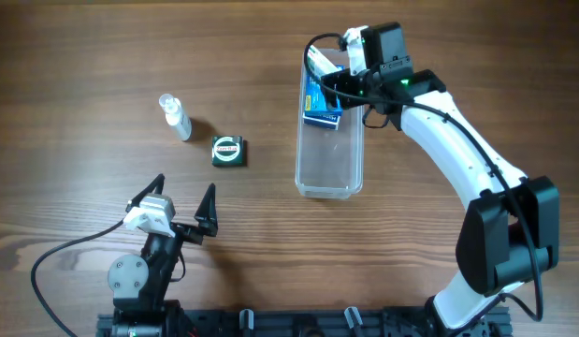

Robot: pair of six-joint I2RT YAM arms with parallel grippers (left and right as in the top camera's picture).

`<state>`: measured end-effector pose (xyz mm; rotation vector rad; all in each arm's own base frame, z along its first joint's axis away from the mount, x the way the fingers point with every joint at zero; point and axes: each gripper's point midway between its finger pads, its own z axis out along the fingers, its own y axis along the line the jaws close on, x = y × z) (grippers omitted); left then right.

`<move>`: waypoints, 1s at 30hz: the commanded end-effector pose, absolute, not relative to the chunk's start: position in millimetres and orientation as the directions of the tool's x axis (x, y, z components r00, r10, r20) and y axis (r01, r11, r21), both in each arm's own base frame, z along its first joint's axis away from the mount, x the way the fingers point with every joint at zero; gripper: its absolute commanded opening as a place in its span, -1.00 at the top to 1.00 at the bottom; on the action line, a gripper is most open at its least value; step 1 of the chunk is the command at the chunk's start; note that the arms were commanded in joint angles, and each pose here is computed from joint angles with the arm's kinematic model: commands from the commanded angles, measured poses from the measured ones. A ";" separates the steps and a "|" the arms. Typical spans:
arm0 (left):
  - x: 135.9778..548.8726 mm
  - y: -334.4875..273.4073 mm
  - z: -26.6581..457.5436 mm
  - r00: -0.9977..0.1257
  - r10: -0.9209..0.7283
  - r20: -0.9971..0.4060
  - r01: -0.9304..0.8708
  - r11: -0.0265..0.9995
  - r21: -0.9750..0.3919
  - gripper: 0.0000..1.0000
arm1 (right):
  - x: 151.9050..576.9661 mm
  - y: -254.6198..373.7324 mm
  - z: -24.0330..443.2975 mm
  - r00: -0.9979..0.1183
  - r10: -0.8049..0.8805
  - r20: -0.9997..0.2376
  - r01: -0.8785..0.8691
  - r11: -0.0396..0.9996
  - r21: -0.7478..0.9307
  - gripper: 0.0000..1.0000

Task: Pack container
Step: 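Carry the Panadol box over the container's far end, then lower the Panadol box into the container on top of the boxes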

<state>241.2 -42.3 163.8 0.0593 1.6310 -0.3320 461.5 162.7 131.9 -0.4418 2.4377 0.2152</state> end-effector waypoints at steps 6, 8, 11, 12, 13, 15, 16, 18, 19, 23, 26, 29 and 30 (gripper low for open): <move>241.2 -43.1 161.3 -0.096 -0.148 -0.984 0.239 0.956 -0.167 -1.00 | 473.5 176.3 137.5 -0.606 -0.433 -0.668 -0.531 0.845 -0.065 -0.99; 241.2 -43.1 161.3 -0.096 -0.148 -0.984 0.239 0.956 -0.167 -1.00 | 474.2 176.7 136.8 -0.615 -0.416 -0.670 -0.519 0.853 -0.053 -0.99; 241.2 -43.1 161.3 -0.096 -0.148 -0.984 0.239 0.956 -0.167 -0.99 | 473.5 176.2 129.1 -0.624 -0.425 -0.655 -0.524 0.850 -0.053 -0.88; 241.2 -43.1 161.3 -0.096 -0.148 -0.984 0.239 0.956 -0.167 -0.99 | 473.1 176.1 124.1 -0.630 -0.430 -0.646 -0.526 0.849 -0.051 -0.84; 241.2 -43.1 161.3 -0.096 -0.148 -0.984 0.239 0.956 -0.167 -1.00 | 472.7 176.0 117.8 -0.638 -0.436 -0.635 -0.529 0.847 -0.050 -0.78; 241.2 -43.1 161.3 -0.096 -0.148 -0.984 0.239 0.956 -0.167 -1.00 | 472.5 175.9 107.6 -0.649 -0.443 -0.618 -0.532 0.845 -0.047 -0.74; 241.2 -43.1 161.3 -0.096 -0.148 -0.984 0.239 0.956 -0.167 -0.99 | 472.4 175.8 103.1 -0.652 -0.450 -0.611 -0.536 0.843 -0.049 -0.74; 241.2 -43.1 161.3 -0.096 -0.148 -0.984 0.239 0.956 -0.167 -0.99 | 472.2 175.1 100.8 -0.650 -0.459 -0.605 -0.540 0.840 -0.056 -0.70; 241.2 -43.1 161.3 -0.096 -0.148 -0.984 0.239 0.956 -0.167 -0.99 | 472.9 175.2 101.2 -0.648 -0.459 -0.608 -0.540 0.839 -0.057 -0.69; 241.2 -43.1 161.3 -0.096 -0.148 -0.984 0.239 0.956 -0.167 -1.00 | 474.3 174.4 101.9 -0.646 -0.458 -0.610 -0.536 0.842 -0.064 -0.56; 241.2 -43.1 161.3 -0.096 -0.148 -0.984 0.239 0.956 -0.167 -1.00 | 476.3 175.0 103.5 -0.640 -0.456 -0.619 -0.535 0.842 -0.067 -0.44; 241.2 -43.1 161.3 -0.096 -0.148 -0.984 0.239 0.956 -0.167 -0.99 | 479.6 171.5 104.8 -0.638 -0.455 -0.621 -0.520 0.850 -0.089 -0.35; 241.2 -43.1 161.3 -0.096 -0.148 -0.984 0.239 0.956 -0.167 -0.99 | 480.3 169.8 104.8 -0.639 -0.456 -0.619 -0.514 0.852 -0.097 -0.33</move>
